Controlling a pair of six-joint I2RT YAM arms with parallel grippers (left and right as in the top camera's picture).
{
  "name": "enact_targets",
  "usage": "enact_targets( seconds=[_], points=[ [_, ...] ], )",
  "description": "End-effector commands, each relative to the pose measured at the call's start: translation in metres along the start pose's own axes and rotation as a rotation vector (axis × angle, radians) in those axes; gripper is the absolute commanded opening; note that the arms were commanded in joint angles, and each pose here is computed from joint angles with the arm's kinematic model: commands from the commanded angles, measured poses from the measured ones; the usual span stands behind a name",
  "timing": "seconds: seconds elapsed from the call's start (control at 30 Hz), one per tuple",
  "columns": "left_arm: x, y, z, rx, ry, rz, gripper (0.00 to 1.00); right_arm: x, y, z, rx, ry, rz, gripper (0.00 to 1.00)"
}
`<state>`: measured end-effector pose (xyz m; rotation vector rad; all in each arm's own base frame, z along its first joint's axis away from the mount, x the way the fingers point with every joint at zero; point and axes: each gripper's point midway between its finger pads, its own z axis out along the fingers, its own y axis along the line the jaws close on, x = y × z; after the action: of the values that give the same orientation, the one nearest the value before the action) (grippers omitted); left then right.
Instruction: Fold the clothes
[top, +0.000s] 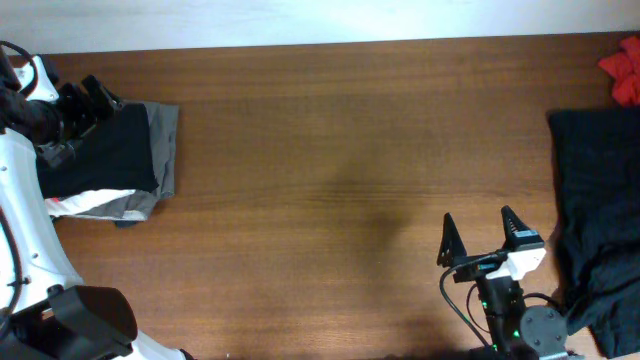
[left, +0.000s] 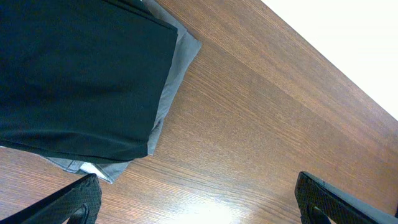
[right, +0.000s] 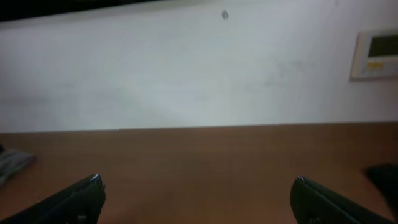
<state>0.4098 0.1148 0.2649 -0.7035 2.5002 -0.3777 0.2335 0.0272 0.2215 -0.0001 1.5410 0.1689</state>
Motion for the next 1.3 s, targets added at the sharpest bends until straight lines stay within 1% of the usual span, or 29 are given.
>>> enact_targets(
  seconds=[0.0,0.27,0.57,0.77,1.27],
  points=[
    [0.001,0.001,0.003,0.007,0.011,0.003,0.99,0.013,-0.011,0.002,0.05,0.011,0.011,0.99],
    [0.001,0.001,0.003,0.007,0.011,0.003,0.99,0.027,-0.02,0.008,0.08,-0.016,0.011,0.99],
    [0.001,0.001,0.003,0.007,0.011,0.003,0.99,0.041,-0.027,0.009,0.104,0.007,0.001,0.99],
    [0.001,0.001,0.003,0.007,0.011,0.003,0.99,0.063,-0.029,0.008,0.109,0.096,0.002,0.99],
    [0.001,0.001,0.003,0.007,0.01,0.003,0.99,0.062,-0.028,0.008,0.105,0.095,0.002,0.99]
  ],
)
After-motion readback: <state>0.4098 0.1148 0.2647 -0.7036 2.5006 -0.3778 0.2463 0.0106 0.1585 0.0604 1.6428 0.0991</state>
